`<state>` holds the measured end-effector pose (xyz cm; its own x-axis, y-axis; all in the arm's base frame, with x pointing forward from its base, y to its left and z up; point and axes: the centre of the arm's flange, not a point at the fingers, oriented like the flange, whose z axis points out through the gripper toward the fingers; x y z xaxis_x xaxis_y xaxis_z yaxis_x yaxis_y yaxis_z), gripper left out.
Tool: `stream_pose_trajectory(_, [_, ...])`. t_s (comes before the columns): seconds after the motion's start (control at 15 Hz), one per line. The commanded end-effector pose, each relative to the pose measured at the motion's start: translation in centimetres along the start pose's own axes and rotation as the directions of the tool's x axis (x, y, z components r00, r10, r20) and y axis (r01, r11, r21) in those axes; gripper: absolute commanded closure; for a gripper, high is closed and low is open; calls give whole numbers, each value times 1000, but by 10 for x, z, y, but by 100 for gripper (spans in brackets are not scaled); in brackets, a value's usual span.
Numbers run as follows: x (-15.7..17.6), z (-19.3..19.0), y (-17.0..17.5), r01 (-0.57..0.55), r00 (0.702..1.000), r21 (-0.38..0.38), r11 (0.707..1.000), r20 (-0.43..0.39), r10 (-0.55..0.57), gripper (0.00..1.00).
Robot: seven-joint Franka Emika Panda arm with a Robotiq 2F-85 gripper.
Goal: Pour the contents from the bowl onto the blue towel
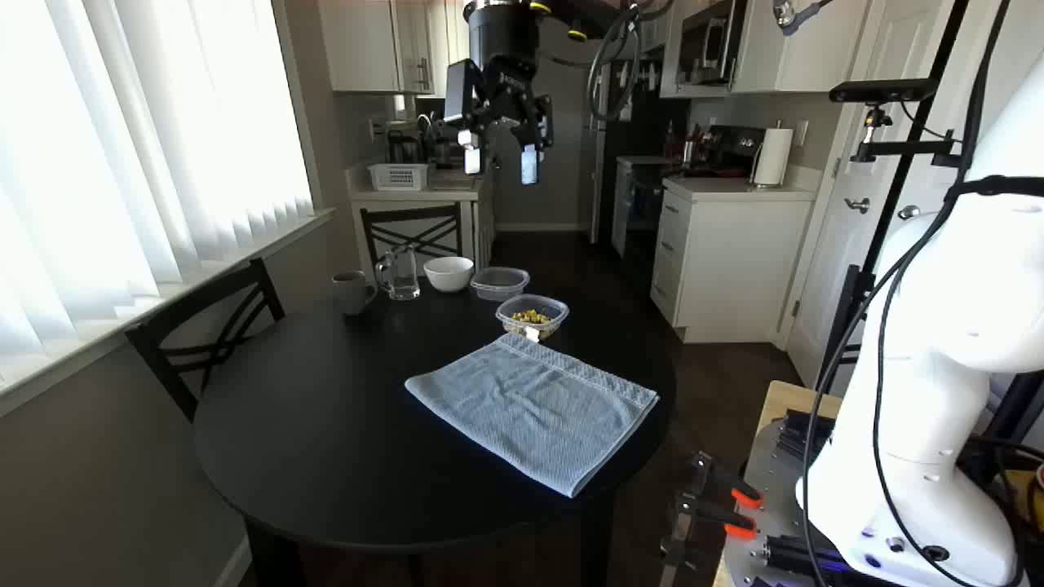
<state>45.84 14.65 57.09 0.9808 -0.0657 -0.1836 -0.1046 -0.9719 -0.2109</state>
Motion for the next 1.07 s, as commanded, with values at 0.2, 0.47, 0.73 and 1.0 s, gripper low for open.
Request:
stream_pose_trajectory(0.2, [0, 0, 0, 0, 1000, 0, 1000, 0, 0, 0])
stream_pose_trajectory(0.47, [0, 0, 0, 0, 1000, 0, 1000, 0, 0, 0])
stream_pose_trajectory(0.73, [87, -2, -12, -37, 997, 55, 998, -66, 41, 0])
stream_pose_trajectory(1.0, [168, -8, -5, -90, 987, 51, 995, -125, 96, 0])
